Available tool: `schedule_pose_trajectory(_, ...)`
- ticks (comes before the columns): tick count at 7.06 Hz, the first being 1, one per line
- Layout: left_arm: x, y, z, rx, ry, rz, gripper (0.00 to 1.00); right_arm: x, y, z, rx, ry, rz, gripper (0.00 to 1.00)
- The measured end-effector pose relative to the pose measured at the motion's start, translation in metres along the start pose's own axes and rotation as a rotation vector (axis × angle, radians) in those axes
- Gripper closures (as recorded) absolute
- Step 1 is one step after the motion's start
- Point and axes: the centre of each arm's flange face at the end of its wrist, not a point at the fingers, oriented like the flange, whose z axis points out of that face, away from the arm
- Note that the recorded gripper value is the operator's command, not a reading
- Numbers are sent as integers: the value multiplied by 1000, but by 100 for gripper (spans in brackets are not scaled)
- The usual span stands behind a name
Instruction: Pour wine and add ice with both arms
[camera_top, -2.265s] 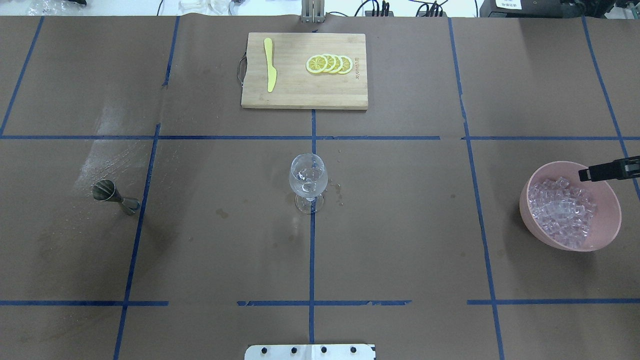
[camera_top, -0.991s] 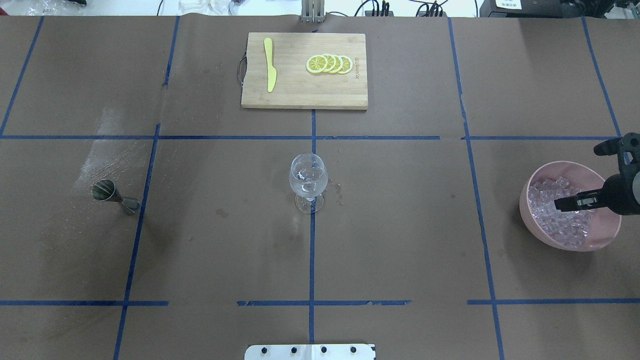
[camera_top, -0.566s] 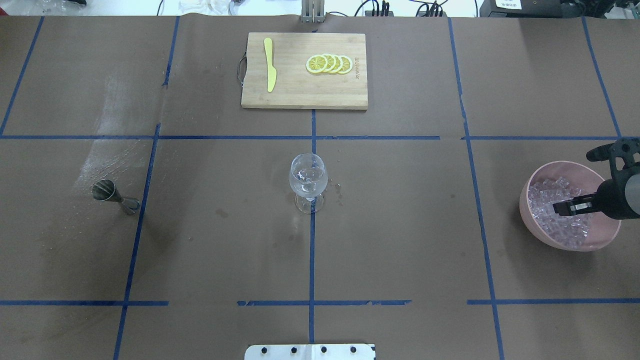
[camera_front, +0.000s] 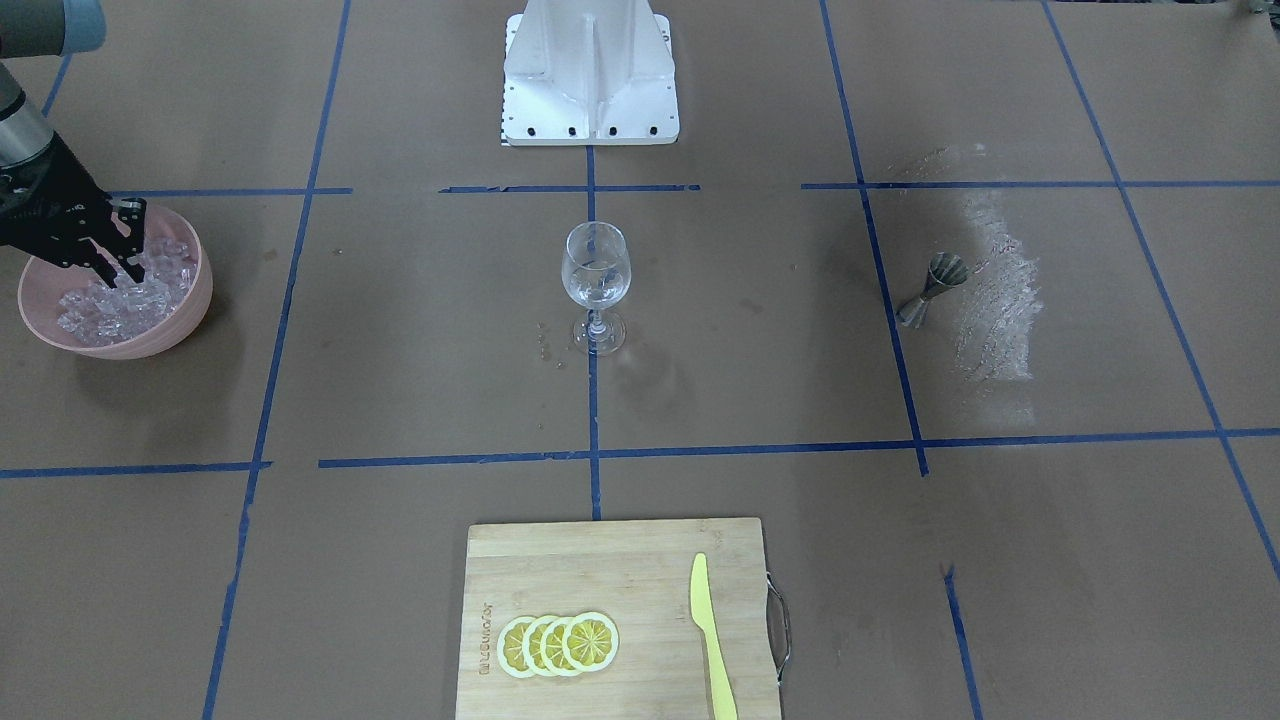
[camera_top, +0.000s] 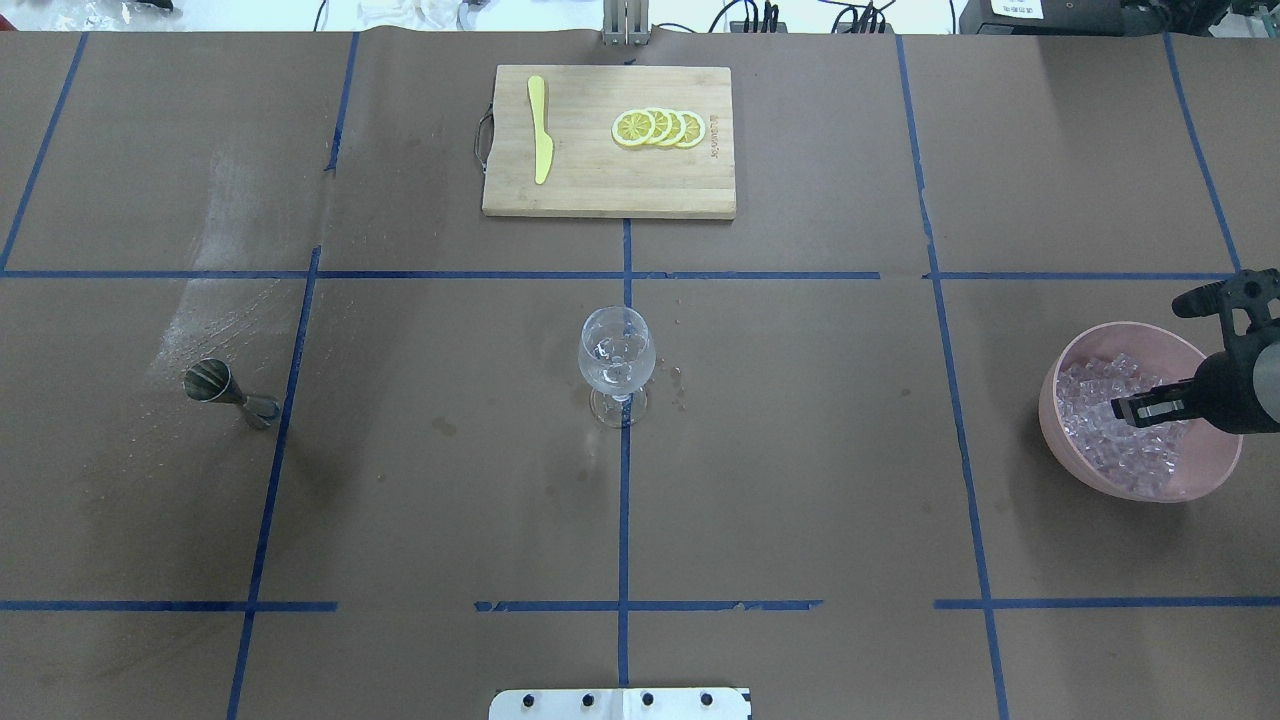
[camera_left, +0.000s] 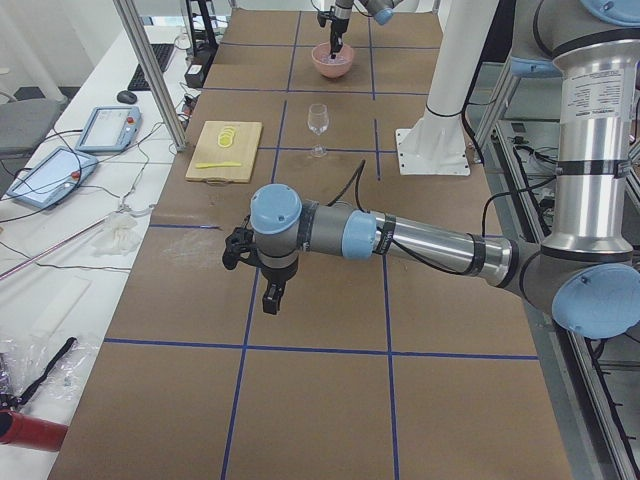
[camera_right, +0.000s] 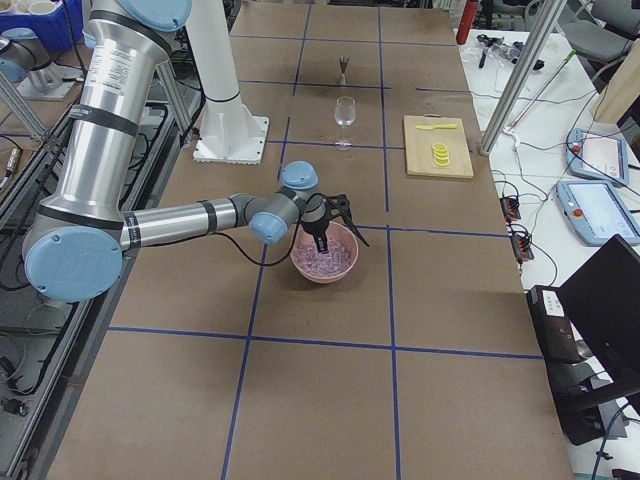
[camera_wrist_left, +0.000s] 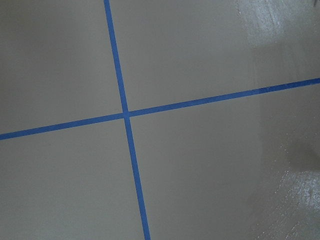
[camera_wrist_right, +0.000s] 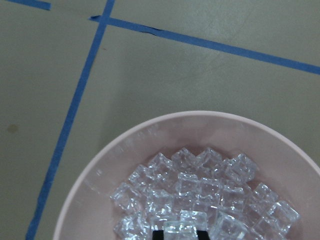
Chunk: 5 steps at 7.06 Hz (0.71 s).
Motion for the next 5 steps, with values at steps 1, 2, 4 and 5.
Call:
schedule_pose_trajectory(1,0,0,0,0,0,0,0,-9,-8,-19,5,-18,7,100)
schedule_pose_trajectory(2,0,0,0,0,-1,0,0,-27,-22,-42,4,-32,17,100)
schedule_pose_trajectory(4,-1,0,0,-2,-4,-1,0,-87,-73,-79,9,-49,27,100)
schedule_pose_trajectory(5,-1,0,0,-2,-4,1,0,-132,-105,-96,-2,-58,36,100)
